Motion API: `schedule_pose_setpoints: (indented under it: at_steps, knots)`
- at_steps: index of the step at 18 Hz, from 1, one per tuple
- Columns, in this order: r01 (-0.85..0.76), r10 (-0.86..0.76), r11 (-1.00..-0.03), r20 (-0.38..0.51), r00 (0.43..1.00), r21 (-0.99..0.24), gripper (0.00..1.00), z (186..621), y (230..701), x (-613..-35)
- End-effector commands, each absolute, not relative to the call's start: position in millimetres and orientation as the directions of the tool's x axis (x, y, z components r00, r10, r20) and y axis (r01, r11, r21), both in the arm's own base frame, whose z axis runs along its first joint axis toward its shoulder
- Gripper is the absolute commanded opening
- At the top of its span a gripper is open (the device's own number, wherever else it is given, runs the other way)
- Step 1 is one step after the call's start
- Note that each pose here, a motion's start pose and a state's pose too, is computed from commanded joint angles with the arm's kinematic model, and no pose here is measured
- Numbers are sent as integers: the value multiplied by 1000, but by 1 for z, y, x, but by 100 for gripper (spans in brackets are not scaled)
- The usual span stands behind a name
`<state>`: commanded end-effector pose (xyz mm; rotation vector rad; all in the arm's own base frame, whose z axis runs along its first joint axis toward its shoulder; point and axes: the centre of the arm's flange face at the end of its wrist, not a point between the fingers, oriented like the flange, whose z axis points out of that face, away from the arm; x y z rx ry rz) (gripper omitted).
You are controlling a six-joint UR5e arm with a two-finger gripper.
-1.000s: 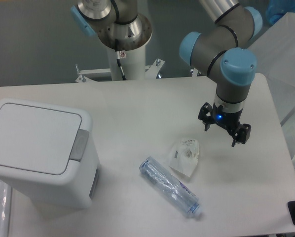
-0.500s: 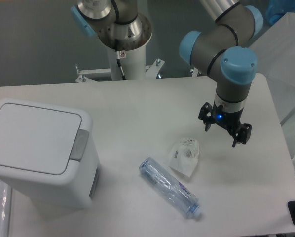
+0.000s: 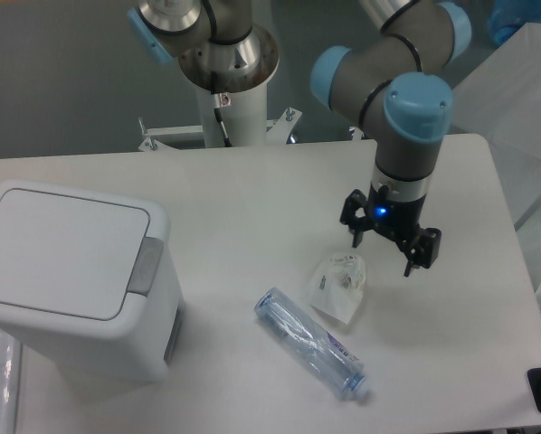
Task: Open the trash can
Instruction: 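Move the open gripper over to the grey button on the trash can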
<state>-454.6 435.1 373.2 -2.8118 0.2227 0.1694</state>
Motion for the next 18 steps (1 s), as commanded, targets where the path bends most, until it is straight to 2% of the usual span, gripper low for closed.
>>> schedule_pose_setpoints:
  at_steps: [6,11,13,18]
  knots:
    - [-26,-5,-896,-50,999,-443,100,407,459,-413]
    - [53,31,-843,49,998,-535,100,425,475,-387]
    - [127,99,-828,81,992,-546,100,441,478,-379]
    - [183,134,-808,128,983,-560,100,466,504,-336]
